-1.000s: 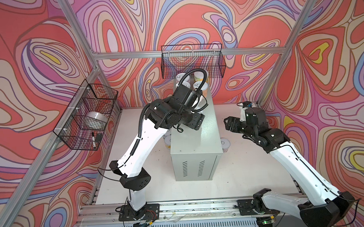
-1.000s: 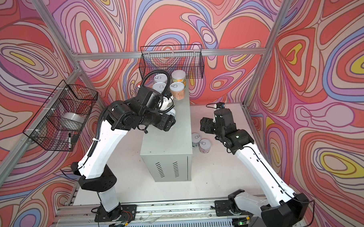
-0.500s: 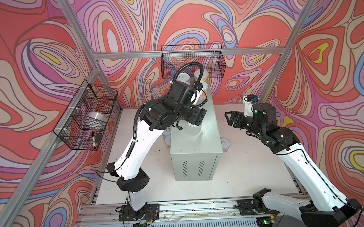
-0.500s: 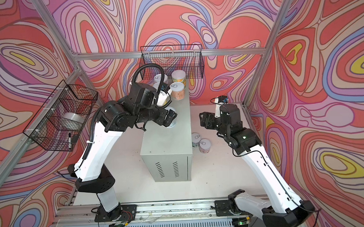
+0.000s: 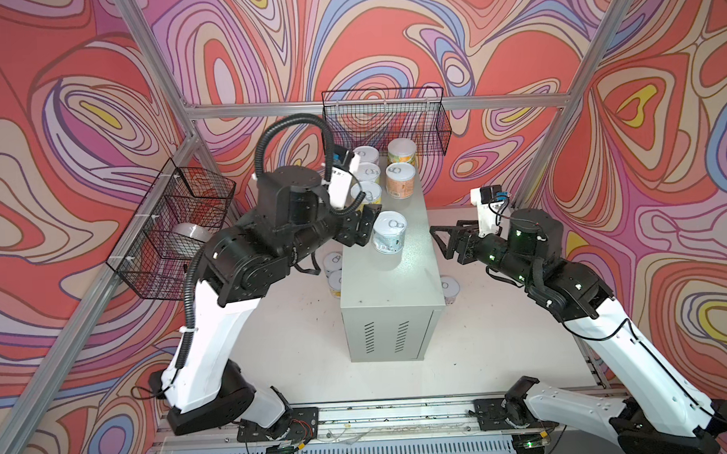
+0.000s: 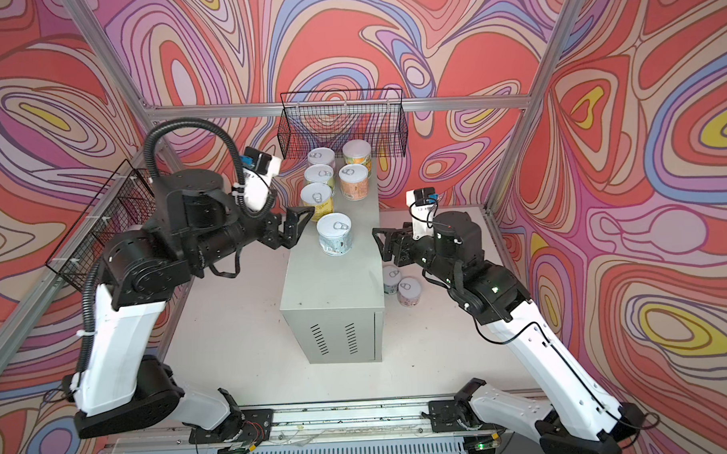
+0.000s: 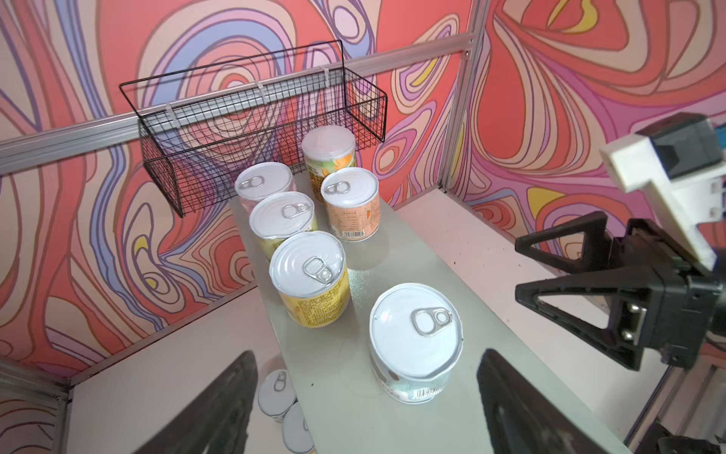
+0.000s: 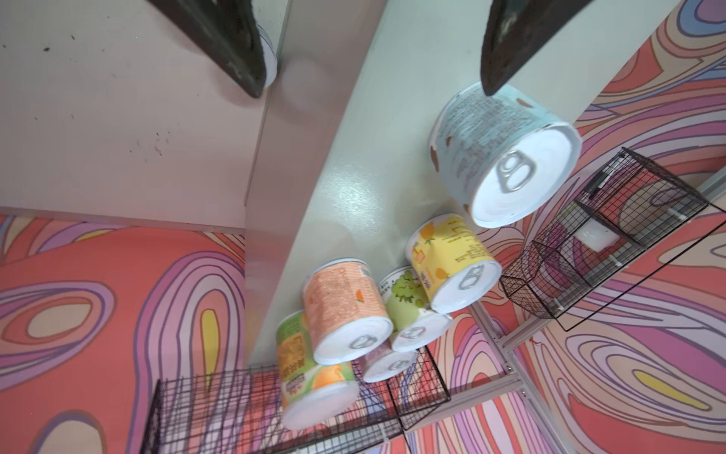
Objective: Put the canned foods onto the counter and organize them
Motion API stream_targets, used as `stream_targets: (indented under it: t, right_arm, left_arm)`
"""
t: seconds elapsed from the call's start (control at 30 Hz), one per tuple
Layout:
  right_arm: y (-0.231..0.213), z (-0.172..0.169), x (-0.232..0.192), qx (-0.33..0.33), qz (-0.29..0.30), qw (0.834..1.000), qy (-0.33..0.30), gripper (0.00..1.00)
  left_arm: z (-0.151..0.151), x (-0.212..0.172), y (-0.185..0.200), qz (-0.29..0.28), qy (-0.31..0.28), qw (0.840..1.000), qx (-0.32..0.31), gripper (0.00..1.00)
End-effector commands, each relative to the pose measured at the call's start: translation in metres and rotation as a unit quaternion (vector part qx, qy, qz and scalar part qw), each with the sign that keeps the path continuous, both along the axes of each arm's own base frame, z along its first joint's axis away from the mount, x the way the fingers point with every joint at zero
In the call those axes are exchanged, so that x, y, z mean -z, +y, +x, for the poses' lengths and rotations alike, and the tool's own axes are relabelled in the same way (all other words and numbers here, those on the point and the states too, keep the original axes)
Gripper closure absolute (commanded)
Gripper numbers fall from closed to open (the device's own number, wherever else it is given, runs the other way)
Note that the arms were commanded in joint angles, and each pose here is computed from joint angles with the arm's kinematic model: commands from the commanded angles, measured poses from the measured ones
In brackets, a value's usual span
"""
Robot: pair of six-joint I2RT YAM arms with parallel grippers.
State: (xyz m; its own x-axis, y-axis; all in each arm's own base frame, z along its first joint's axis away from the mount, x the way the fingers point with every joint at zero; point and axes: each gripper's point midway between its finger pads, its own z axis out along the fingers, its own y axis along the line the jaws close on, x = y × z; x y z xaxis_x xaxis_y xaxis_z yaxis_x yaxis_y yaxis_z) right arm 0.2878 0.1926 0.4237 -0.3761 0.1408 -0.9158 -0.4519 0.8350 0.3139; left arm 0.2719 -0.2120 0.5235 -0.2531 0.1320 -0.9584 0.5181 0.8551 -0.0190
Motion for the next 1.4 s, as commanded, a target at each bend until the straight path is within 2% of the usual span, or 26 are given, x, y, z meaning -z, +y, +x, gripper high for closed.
stream_targets:
  t: [0.0, 0.13, 0.33, 0.43, 0.63, 0.97, 1.37]
  right_arm:
    - [0.006, 0.002, -0.002, 0.013, -0.032, 0.999, -0.019, 0.11]
    - [0.028, -0.004, 0.003, 0.004, -0.063, 0.998, -0.030, 0.09]
    - [0.057, -0.010, 0.009, -0.013, -0.092, 0.995, -0.040, 0.04]
    - [0.063, -0.009, 0.013, -0.015, -0.096, 0.995, -0.037, 0.04]
    - [0.075, 0.000, 0.012, -0.018, -0.095, 0.994, -0.046, 0.05]
    - [0.096, 0.015, 0.020, -0.024, -0.099, 0.994, -0.045, 0.05]
    - [0.082, 0.031, 0.015, 0.034, -0.112, 0.991, -0.057, 0.08]
  left_arm:
    - [-0.008, -0.015, 0.031, -0.090, -0.011, 0.996, -0.014, 0.12]
    - [-0.015, 0.004, 0.062, -0.098, 0.012, 0.994, -0.051, 0.12]
    - [-0.006, 0.045, 0.073, -0.134, 0.077, 0.986, -0.058, 0.12]
    - [0.001, 0.058, 0.077, -0.149, 0.092, 0.983, -0.060, 0.13]
    - [0.016, 0.085, 0.070, -0.141, 0.122, 0.981, -0.058, 0.14]
    - [0.031, 0.109, 0.069, -0.132, 0.147, 0.978, -0.062, 0.14]
    - [0.037, 0.122, 0.069, -0.134, 0.161, 0.976, -0.067, 0.15]
